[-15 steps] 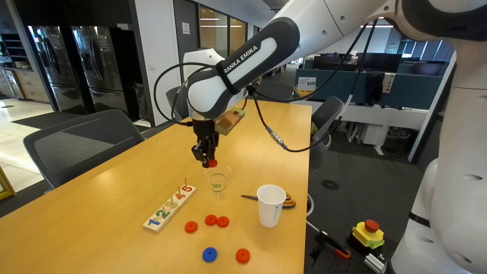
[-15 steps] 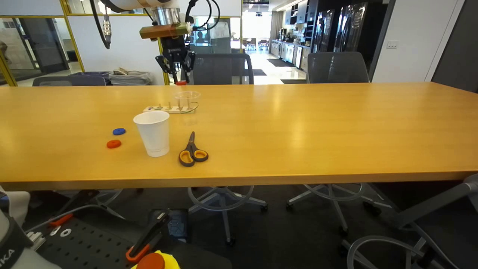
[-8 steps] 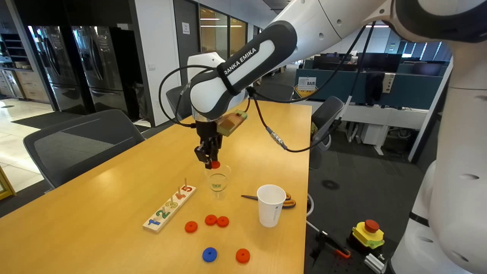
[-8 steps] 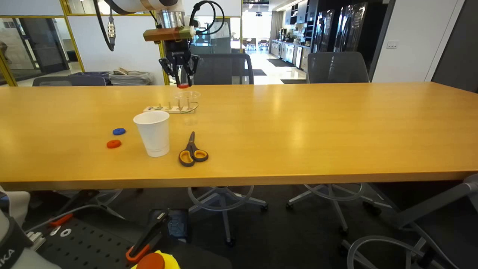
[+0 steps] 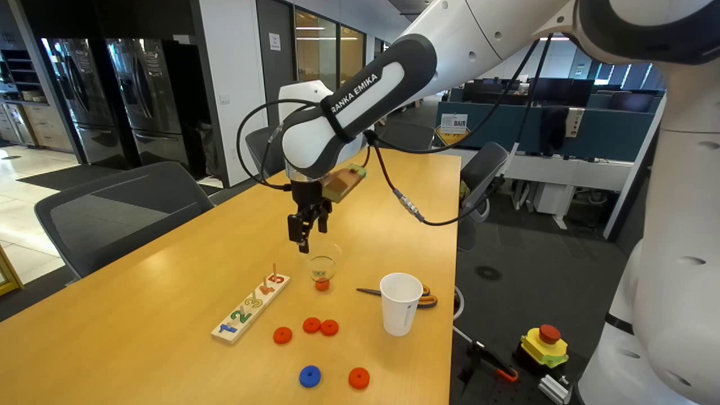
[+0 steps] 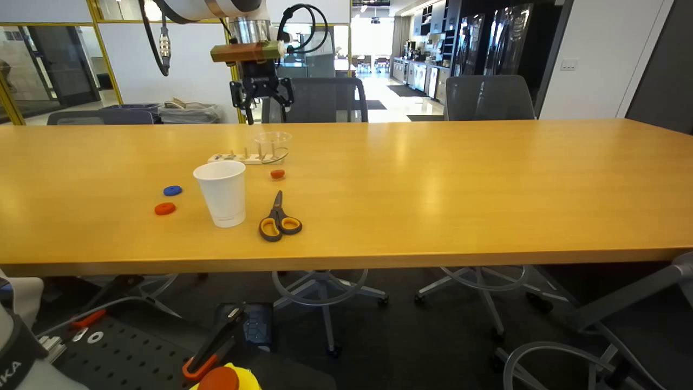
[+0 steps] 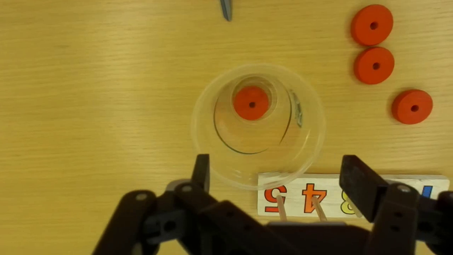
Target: Put the orange circles into the transparent cup then the blue circles into the white cup.
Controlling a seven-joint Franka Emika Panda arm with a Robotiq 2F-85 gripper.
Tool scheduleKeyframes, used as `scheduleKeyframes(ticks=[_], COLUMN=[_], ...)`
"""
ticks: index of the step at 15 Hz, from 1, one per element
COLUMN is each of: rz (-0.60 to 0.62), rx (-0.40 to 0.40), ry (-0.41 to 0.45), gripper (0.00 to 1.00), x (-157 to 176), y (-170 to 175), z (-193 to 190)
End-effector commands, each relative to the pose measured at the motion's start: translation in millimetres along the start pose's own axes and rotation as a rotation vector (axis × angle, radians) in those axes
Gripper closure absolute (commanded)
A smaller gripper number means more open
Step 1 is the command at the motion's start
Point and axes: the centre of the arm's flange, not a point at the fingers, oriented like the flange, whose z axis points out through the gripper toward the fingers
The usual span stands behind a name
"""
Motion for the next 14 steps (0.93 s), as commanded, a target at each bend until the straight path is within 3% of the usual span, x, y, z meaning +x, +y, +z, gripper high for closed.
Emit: scheduleKeyframes(ticks=[1,8,14], rz=[-0.079,-0.335,-0.481], rx=[0.029,0.047,0.14], ry=[0.031,0.063,0.042], gripper=[0.0,0.0,0.0], x=[2.5,7.4,3.5], y=[-12.4,-93.6,-137.8], z=[-14.8,-8.4,31.5])
